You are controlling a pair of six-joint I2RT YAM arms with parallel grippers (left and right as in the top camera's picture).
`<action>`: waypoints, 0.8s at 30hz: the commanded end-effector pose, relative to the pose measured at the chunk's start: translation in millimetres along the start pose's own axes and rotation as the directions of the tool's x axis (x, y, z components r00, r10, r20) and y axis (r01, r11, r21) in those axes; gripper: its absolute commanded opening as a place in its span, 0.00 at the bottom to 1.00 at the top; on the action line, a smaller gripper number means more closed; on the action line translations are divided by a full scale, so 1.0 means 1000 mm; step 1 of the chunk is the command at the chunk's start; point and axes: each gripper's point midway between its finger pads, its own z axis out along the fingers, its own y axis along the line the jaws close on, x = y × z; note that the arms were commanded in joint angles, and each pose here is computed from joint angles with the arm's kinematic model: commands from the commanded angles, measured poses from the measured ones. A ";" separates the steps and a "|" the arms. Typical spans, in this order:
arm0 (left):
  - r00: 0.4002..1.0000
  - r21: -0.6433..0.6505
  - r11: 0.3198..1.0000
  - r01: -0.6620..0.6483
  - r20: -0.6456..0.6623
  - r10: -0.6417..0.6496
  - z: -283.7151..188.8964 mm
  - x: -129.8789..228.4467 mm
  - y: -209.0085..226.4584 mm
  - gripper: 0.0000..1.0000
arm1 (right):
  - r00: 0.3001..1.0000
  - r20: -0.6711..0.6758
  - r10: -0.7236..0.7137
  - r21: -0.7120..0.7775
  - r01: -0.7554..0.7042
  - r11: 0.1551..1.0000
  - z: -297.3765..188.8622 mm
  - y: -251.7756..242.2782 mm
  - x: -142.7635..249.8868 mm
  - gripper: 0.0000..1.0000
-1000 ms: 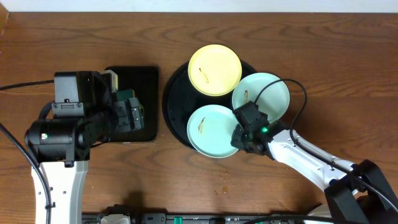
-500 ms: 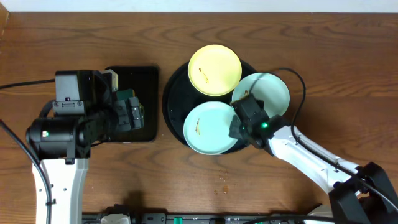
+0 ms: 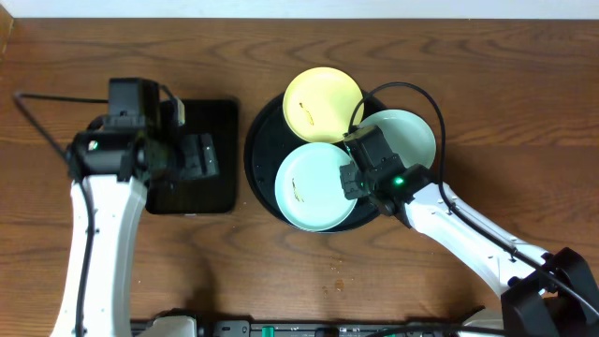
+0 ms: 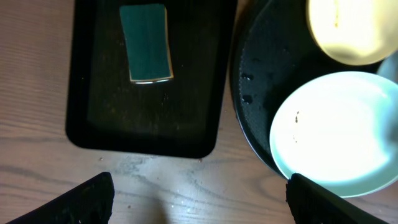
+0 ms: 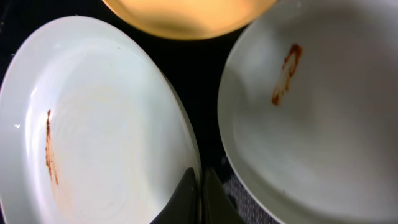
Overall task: Clean dirty plates on tray and stack at the side
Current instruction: 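Lower the left gripper and grasp the green-and-yellow sponge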
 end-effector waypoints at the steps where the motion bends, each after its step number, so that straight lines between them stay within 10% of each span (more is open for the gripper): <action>1: 0.998 -0.028 0.999 0.035 -0.053 -0.036 0.023 -0.004 0.006 0.88 | 0.997 0.045 -0.067 -0.005 0.068 0.998 -0.009 0.007 -0.012 0.02; 24: 0.966 -0.248 0.960 0.128 -0.187 -0.177 0.143 -0.023 0.064 0.89 | 0.997 0.041 -0.068 -0.004 0.068 0.998 -0.009 0.007 -0.010 0.02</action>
